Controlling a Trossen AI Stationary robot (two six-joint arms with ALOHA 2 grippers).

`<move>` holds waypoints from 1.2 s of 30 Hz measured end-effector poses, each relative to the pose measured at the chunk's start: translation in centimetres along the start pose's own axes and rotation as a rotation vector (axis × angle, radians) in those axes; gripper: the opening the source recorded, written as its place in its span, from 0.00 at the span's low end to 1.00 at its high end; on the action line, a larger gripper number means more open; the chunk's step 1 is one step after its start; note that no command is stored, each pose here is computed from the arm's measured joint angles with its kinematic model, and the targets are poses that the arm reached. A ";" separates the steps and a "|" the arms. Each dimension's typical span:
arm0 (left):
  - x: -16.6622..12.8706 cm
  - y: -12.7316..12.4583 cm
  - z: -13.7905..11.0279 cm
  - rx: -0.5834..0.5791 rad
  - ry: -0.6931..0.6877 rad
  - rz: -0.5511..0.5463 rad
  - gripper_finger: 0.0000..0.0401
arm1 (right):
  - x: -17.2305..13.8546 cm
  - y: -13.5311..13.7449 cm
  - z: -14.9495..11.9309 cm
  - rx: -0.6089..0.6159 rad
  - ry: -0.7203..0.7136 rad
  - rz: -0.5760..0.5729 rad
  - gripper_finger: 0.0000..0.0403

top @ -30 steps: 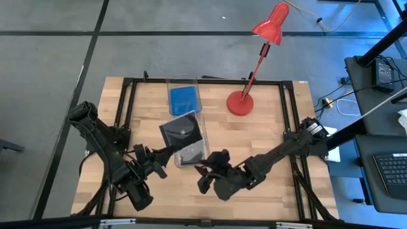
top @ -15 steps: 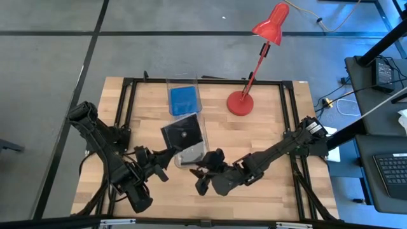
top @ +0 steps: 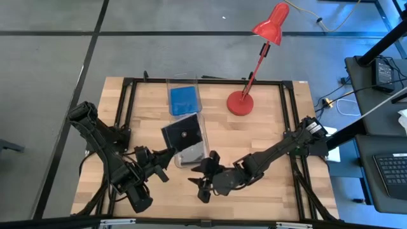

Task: Pick & place jewel cases by type
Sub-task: Put the black cd case into the bottom transparent bin

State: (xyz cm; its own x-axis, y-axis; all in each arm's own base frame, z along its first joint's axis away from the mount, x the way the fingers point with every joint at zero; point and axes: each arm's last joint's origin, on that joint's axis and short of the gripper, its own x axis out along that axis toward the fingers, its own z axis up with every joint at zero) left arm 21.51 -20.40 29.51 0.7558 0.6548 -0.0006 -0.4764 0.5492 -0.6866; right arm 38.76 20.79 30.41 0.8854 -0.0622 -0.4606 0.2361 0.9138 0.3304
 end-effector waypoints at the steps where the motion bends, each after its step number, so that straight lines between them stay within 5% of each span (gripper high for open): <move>1: 0.0 0.0 0.0 0.006 0.000 0.000 0.12 | 0.0 0.0 0.0 0.000 -0.001 -0.001 0.46; 10: 0.0 0.0 0.0 0.026 0.000 0.000 0.12 | 0.0 0.2 0.4 0.051 -0.032 0.022 0.69; 16: 0.0 0.0 0.0 0.026 -0.001 0.000 0.12 | -0.5 1.3 0.5 0.341 -0.081 0.085 0.78; 20: 0.0 0.0 0.0 0.026 0.000 -0.001 0.10 | -2.5 2.4 -1.0 0.414 -0.224 -0.072 0.78; 26: 0.0 0.0 0.0 0.024 0.000 -0.002 0.09 | -5.1 2.3 -4.6 0.690 -0.413 -0.198 0.78; 36: -0.2 -0.1 0.0 0.009 0.004 -0.006 0.09 | -2.9 -1.4 -12.0 1.218 -0.771 -0.031 0.77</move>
State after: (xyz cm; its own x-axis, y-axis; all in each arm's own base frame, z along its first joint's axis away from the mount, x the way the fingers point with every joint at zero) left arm 21.41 -20.63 29.56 0.7603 0.6496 0.0010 -0.4757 0.5578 -0.6801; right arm 31.02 24.49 21.42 0.7721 -0.6327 -0.0590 0.0987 0.0278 0.9947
